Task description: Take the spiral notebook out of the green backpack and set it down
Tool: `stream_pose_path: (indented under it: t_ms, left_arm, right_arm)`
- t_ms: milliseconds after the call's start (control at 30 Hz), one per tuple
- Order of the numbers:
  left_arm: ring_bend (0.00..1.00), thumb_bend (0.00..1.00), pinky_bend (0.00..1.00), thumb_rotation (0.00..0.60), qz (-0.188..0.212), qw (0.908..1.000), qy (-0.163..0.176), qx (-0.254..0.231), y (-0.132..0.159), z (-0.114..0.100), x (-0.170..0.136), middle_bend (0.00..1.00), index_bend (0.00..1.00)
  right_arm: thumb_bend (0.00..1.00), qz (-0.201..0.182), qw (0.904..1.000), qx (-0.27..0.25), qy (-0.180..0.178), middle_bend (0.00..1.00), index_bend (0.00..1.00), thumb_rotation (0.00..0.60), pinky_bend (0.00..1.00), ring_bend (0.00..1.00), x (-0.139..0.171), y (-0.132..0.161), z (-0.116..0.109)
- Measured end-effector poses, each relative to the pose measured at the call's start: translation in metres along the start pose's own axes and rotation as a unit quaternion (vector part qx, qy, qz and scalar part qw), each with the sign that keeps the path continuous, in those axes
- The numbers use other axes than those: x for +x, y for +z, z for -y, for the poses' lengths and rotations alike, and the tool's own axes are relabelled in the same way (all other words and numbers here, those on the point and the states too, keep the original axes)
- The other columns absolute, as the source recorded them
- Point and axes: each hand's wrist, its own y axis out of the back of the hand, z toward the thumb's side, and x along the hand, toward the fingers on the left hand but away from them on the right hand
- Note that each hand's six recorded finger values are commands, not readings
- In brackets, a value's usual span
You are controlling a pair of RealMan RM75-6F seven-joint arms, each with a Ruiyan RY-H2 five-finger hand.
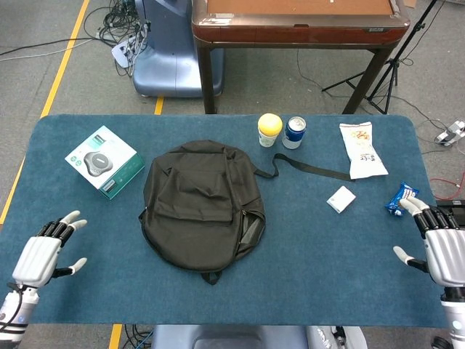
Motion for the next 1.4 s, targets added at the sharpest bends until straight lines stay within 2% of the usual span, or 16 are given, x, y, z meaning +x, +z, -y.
stream_pose_path:
  t_ms: [167,333,500,733,967,1133,1233,1400]
  left_arm:
    - [0.12,0.16,0.16,0.600,0.051,0.9985,-0.017,-0.008,0.019,0.012,0.030,0.08,0.12]
    - [0.08,0.16,0.16,0.600,0.096,0.9946,-0.041,-0.003,0.037,0.030,0.060,0.03,0.06]
    - [0.02,0.16,0.13,0.600,0.124,0.9902,-0.064,0.008,0.051,0.046,0.086,0.00,0.00]
    - [0.01,0.16,0.12,0.600,0.160,0.9837,-0.078,0.028,0.073,0.063,0.111,0.00,0.00]
    - [0.01,0.16,0.12,0.600,0.191,0.9765,-0.083,0.053,0.092,0.075,0.124,0.00,0.00]
    - [0.01,0.16,0.12,0.600,0.213,0.9694,-0.083,0.090,0.101,0.078,0.131,0.00,0.01]
    - [0.01,0.16,0.12,0.600,0.226,0.9642,-0.084,0.112,0.107,0.080,0.135,0.00,0.03]
    - [0.01,0.16,0.12,0.600,0.233,0.9616,-0.094,0.111,0.114,0.086,0.140,0.00,0.10]
  right_arm:
    - [0.03,-0.001,1.0000,0.001,-0.006,0.16,0.16,0.600,0.21,0.17,-0.004,0.002,-0.010]
    - [0.03,-0.005,1.0000,0.000,-0.004,0.16,0.16,0.600,0.21,0.17,-0.005,0.005,-0.011]
    - [0.03,-0.005,1.0000,-0.001,-0.003,0.16,0.16,0.600,0.21,0.17,-0.003,0.005,-0.010]
    - [0.03,0.003,1.0000,-0.001,-0.005,0.16,0.16,0.600,0.21,0.17,0.002,0.001,-0.011]
    - [0.03,0.011,0.9999,-0.003,-0.006,0.16,0.16,0.600,0.21,0.17,0.008,-0.004,-0.012]
    - [0.03,0.014,0.9999,-0.004,-0.007,0.16,0.16,0.600,0.21,0.17,0.010,-0.006,-0.011]
    - [0.03,0.016,0.9998,-0.004,-0.008,0.16,0.16,0.600,0.21,0.17,0.011,-0.008,-0.012]
    - [0.03,0.020,0.9997,-0.005,-0.009,0.16,0.16,0.600,0.21,0.17,0.014,-0.010,-0.013]
